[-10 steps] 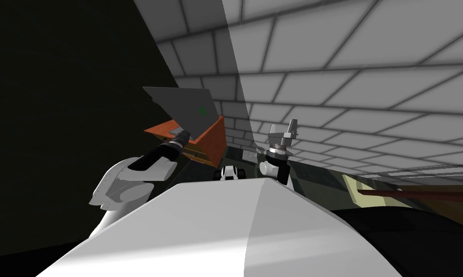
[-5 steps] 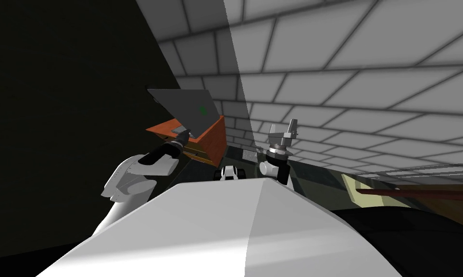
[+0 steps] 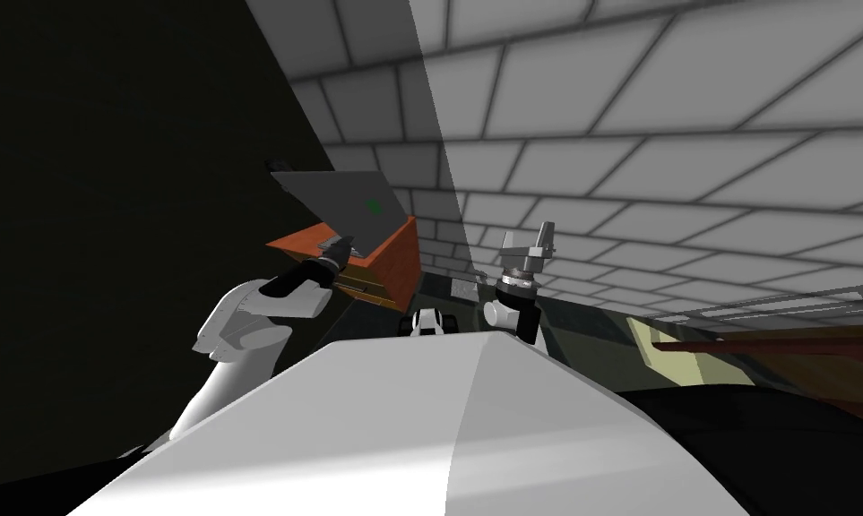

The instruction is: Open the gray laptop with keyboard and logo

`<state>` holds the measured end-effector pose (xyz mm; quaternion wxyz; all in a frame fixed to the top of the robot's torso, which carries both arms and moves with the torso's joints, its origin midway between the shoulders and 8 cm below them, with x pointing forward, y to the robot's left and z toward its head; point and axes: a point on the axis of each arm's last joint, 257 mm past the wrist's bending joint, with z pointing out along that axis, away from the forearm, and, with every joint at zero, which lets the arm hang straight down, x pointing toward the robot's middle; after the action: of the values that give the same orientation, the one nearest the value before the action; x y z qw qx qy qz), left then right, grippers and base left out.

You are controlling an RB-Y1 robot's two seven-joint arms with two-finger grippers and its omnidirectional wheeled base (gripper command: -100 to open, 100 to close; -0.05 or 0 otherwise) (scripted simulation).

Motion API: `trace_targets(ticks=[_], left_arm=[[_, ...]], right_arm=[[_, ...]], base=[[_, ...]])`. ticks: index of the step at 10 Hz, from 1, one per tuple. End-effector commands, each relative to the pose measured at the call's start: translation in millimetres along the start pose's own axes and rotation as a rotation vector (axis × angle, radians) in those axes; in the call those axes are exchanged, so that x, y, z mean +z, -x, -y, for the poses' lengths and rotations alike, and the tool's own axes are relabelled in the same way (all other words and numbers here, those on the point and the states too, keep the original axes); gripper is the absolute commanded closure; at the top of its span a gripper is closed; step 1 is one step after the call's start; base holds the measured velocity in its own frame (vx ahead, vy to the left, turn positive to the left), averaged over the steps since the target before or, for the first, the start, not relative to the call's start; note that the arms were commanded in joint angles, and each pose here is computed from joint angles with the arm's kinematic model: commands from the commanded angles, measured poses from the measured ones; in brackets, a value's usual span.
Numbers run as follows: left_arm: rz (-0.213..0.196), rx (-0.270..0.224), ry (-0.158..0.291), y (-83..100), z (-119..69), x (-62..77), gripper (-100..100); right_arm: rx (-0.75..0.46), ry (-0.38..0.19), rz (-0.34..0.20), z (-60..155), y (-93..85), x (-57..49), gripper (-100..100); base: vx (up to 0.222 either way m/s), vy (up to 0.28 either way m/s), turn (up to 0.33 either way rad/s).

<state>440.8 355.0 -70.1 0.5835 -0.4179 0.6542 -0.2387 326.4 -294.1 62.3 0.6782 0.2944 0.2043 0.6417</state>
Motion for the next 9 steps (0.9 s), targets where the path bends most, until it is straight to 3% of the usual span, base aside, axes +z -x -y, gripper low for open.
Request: trace_targets(ticks=[1, 4, 9], left_arm=[[0.016, 0.024, 0.019, 16.0, 2.3, 5.5, -100], [0.031, 0.061, 0.017, 27.7, 15.2, -0.1, -100], [0.031, 0.101, -0.085, 26.0, 62.8, -29.2, -100]], right_arm=[[0.0, 0.0, 0.0, 0, 0.0, 0.0, 0], [0.0, 0.0, 0.0, 0, 0.0, 0.0, 0], [0.0, 0.0, 0.0, 0, 0.0, 0.0, 0]], base=[[-0.002, 0.019, -0.057], [-0.028, 0.025, -0.045], [-0.007, 0.008, -0.012]])
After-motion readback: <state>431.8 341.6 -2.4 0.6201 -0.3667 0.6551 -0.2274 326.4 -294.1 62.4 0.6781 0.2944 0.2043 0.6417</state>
